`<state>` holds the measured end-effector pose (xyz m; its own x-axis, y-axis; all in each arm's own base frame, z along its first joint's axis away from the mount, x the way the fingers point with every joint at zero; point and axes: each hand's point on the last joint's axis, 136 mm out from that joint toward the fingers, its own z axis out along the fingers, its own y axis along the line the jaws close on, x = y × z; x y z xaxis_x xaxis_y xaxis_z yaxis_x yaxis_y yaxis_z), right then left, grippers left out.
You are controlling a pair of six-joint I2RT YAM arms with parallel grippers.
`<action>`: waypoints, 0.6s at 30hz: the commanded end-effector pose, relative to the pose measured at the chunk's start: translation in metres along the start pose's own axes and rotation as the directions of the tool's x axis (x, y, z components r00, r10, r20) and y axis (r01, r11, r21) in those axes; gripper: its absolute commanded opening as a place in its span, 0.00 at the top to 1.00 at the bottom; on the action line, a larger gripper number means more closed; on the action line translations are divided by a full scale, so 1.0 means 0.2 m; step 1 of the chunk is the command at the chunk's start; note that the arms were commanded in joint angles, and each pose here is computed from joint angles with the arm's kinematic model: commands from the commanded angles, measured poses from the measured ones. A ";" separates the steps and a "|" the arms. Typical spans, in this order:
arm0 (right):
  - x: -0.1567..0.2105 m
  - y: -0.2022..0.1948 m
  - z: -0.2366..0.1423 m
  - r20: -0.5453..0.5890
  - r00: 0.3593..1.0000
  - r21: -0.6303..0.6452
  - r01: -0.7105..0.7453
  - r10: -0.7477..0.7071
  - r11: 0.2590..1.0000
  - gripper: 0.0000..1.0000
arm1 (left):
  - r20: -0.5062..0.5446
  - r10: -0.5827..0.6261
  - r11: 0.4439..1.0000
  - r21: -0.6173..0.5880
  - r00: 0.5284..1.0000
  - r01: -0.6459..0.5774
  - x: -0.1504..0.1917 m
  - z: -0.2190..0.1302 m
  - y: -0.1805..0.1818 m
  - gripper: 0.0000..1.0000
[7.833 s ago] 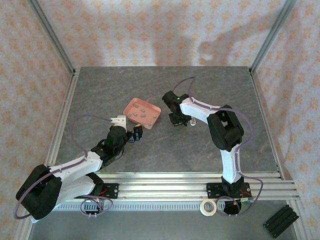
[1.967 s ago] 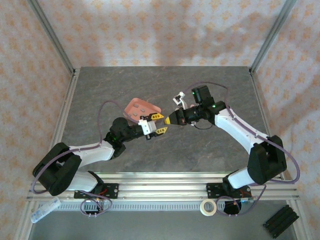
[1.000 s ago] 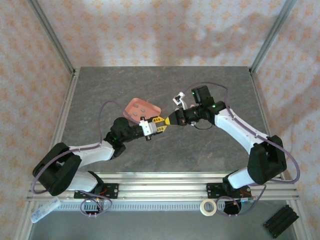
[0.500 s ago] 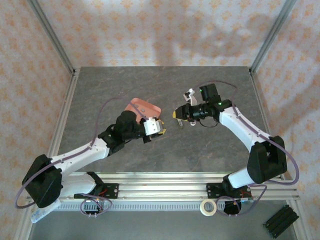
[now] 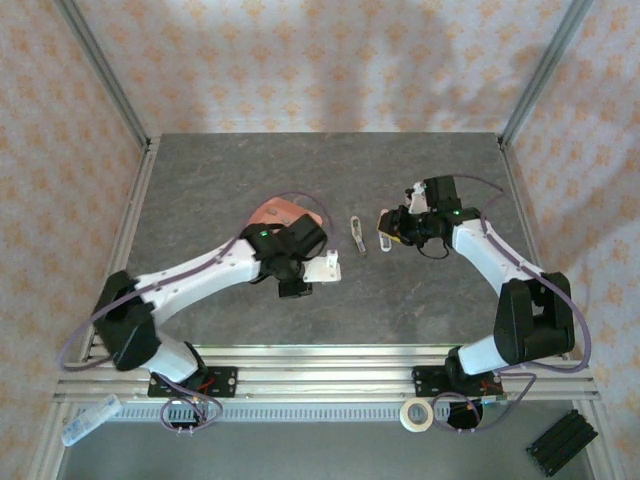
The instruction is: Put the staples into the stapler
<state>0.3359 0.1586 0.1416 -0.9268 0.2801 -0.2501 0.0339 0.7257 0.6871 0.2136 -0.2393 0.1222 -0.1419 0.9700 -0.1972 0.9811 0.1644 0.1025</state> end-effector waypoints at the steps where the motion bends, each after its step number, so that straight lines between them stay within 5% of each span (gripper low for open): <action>1: -0.02 -0.08 -0.04 0.042 0.998 0.065 -0.040 0.037 0.997 0.69 | -0.373 0.071 0.997 0.067 0.925 -0.049 0.26 -0.02 -0.06 0.75; 5: -0.02 -0.12 -0.05 0.049 0.998 0.070 -0.054 0.050 0.996 0.70 | -0.499 0.149 0.987 0.127 0.854 -0.098 0.24 0.03 -0.05 0.76; 18: 0.01 -0.15 -0.07 0.040 0.999 0.091 -0.030 0.027 0.995 0.70 | -0.508 0.282 0.957 0.214 0.814 -0.198 0.03 0.25 -0.03 0.75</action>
<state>0.3327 0.1344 0.1284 -0.9135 0.3315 -0.2360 0.1055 0.7530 0.6495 0.2135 -0.2450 0.0684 0.0421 0.9441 0.3269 0.9983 -0.0265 -0.0522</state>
